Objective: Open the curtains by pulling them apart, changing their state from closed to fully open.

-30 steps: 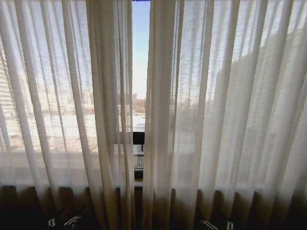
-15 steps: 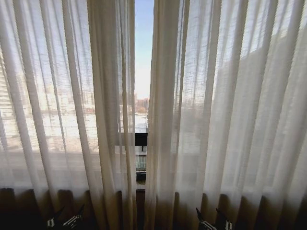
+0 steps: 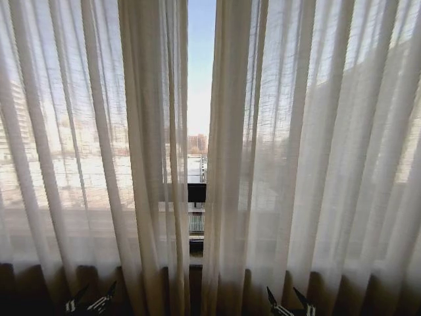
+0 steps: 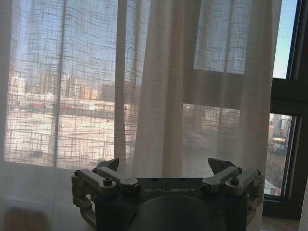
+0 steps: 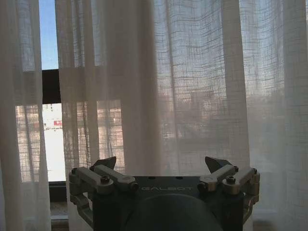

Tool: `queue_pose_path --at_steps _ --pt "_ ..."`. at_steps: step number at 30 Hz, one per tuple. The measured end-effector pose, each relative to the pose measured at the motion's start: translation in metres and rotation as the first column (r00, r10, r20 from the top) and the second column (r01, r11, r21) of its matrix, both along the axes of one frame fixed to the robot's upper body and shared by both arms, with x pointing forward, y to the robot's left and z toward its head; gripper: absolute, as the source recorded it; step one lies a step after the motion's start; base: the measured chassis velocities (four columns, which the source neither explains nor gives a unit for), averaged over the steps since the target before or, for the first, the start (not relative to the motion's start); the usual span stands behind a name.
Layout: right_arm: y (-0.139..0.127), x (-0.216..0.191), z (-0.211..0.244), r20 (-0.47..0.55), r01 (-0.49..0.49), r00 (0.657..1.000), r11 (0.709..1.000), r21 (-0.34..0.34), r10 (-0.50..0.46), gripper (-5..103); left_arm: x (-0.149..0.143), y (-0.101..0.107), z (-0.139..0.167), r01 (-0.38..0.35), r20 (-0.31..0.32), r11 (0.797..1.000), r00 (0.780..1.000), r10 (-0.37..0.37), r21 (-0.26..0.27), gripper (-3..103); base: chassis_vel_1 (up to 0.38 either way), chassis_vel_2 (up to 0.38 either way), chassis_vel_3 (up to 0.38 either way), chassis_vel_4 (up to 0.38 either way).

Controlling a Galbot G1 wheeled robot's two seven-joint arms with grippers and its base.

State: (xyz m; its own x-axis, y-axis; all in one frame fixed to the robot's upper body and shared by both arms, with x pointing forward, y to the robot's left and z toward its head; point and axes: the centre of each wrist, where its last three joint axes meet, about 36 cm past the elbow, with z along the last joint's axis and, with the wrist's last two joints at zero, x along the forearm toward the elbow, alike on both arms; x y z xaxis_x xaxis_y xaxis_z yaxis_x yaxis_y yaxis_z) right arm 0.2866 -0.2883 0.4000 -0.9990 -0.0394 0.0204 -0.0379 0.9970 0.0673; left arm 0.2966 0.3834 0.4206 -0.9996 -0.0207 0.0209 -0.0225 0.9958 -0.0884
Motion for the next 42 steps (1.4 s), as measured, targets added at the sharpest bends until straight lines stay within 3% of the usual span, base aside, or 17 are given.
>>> queue_pose_path --at_steps 42 --pt "0.0077 0.0029 -0.006 -0.002 -0.022 1.0 1.0 0.003 0.022 100 0.005 -0.0072 0.0039 0.009 0.01 1.0 1.0 -0.009 0.011 100 -0.021 0.094 0.022 -0.091"
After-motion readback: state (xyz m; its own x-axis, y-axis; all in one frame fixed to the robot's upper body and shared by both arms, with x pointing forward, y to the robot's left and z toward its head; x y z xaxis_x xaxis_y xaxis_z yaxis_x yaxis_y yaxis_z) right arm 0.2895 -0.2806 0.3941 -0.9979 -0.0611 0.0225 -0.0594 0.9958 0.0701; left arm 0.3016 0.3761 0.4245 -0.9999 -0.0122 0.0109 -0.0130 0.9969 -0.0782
